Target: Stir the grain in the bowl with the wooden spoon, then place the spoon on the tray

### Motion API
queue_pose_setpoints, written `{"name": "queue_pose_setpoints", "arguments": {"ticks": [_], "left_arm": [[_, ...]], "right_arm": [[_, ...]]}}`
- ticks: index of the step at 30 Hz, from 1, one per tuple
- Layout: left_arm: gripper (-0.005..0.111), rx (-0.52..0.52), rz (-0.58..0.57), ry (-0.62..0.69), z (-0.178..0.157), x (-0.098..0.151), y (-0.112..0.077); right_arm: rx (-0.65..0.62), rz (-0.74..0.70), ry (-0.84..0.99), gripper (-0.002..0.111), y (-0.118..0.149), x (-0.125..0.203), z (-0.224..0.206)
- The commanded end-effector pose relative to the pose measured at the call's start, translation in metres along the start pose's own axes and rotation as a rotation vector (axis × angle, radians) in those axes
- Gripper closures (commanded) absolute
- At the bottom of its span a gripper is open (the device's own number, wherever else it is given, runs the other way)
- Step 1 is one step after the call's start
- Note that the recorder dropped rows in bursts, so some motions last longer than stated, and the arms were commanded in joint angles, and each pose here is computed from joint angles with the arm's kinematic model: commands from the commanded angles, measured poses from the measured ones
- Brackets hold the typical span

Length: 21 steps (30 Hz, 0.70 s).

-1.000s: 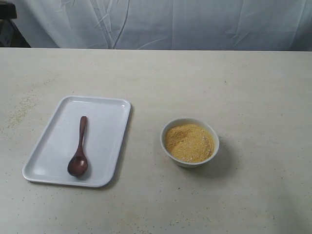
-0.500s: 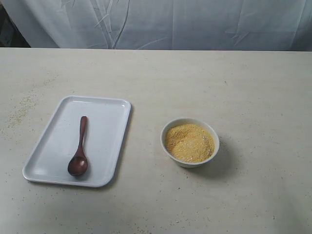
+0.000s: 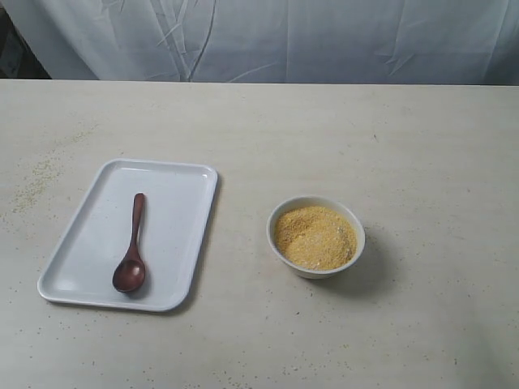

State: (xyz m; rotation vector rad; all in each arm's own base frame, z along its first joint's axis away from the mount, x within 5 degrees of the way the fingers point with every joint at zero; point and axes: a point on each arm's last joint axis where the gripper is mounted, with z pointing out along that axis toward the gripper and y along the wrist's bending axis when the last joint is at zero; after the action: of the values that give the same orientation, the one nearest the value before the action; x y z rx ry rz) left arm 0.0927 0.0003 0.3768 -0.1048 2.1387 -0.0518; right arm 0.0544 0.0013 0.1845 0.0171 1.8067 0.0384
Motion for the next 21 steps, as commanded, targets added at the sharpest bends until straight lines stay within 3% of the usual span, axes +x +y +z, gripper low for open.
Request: {"name": "queue_pose_setpoints", "arguments": {"ticks": [1, 4, 9, 16, 21], "left_arm": [[0.107, -0.165, 0.130, -0.027, -0.004, 0.018, 0.017], [0.107, -0.160, 0.148, -0.227, 0.002, 0.031, 0.018], [0.107, -0.047, 0.118, -0.416, 0.032, 0.085, 0.013], [0.107, 0.000, 0.061, -0.443, 0.060, 0.157, 0.017], [0.107, 0.020, 0.006, -0.390, 0.070, 0.178, 0.018]], "right_arm": [[0.006, 0.002, -0.013, 0.108, 0.000, -0.001, 0.000], [0.006, 0.002, -0.013, 0.108, 0.000, -0.001, 0.000], [0.006, 0.002, -0.013, 0.108, 0.000, -0.001, 0.000], [0.006, 0.002, -0.013, 0.108, 0.000, -0.001, 0.000], [0.006, 0.002, -0.013, 0.108, 0.000, -0.001, 0.000]]}}
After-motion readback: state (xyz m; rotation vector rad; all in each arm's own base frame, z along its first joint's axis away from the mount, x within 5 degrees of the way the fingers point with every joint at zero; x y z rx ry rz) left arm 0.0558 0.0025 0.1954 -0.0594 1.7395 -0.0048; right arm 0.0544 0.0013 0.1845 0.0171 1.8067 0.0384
